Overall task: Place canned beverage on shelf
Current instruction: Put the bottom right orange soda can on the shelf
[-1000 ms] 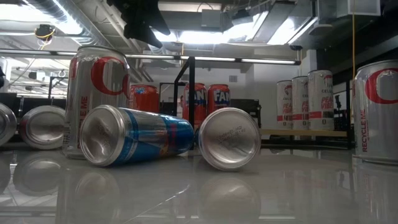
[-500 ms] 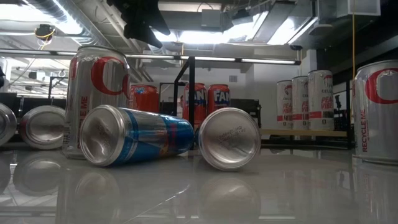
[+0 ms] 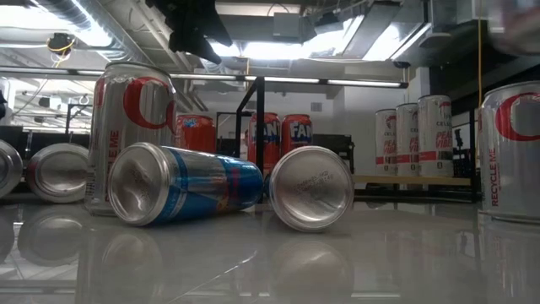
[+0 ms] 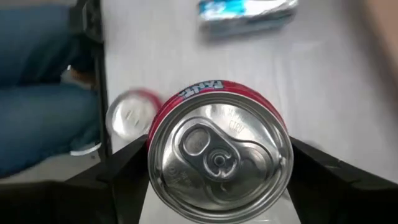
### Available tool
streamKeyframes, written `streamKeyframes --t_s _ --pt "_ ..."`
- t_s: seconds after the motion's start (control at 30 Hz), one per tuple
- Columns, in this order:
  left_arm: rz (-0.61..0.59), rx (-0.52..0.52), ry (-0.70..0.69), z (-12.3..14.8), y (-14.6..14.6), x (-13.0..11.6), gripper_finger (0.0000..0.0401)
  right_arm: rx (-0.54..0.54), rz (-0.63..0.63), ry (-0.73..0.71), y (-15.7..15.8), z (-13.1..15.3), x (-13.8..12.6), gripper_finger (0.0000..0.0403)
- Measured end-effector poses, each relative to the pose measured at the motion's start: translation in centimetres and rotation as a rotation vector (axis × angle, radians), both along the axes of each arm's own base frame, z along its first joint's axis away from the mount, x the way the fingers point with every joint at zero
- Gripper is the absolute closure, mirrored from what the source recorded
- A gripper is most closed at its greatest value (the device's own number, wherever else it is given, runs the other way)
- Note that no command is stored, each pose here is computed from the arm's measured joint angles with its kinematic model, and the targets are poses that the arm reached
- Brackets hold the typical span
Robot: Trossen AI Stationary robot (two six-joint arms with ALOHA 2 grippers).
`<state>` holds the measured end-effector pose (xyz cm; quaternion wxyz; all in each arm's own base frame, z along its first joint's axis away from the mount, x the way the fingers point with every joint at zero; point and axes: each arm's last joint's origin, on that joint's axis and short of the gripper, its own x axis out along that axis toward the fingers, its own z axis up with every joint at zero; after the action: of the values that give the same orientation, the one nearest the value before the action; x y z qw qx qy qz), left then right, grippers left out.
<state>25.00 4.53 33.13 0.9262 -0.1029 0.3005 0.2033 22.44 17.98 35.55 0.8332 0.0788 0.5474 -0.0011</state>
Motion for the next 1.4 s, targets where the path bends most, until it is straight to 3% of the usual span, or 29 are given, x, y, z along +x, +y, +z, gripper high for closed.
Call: streamKeyframes --t_s 0.2,0.43,0.63,0.8,0.93,1.07,1.4 --pt "-0.113 -0.001 -0.077 0.6 -1.1 0.7 0.0099 -0.073 -0.118 -0.053 -3.9 1.8 2.0 0.0105" --pt "-0.258 0.106 -0.120 1.9 -2.8 0.0 0.0099 -0.185 -0.286 -0.029 -11.1 2.0 4.5 0.0105" --pt "-0.261 0.191 -0.216 4.8 -3.1 -4.1 0.0099 -0.229 -0.417 0.005 -17.9 1.9 5.5 0.0105" --pt "-0.181 0.237 -0.154 5.5 -2.8 -8.7 0.0099 -0.217 -0.539 0.001 -23.1 2.0 5.4 0.0105" --pt "-0.148 0.222 -0.145 3.7 -2.8 -10.7 0.0099 -0.171 -0.646 -0.018 -27.1 1.7 5.4 0.0105" --pt "-0.123 0.182 -0.161 0.3 -2.9 -11.7 0.0099 -0.131 -0.668 0.005 -30.2 0.6 5.8 0.0105" --pt "-0.110 0.151 -0.260 -6.0 -2.9 -10.9 0.0099 -0.114 -0.694 0.033 -35.3 -2.9 7.6 0.0105"
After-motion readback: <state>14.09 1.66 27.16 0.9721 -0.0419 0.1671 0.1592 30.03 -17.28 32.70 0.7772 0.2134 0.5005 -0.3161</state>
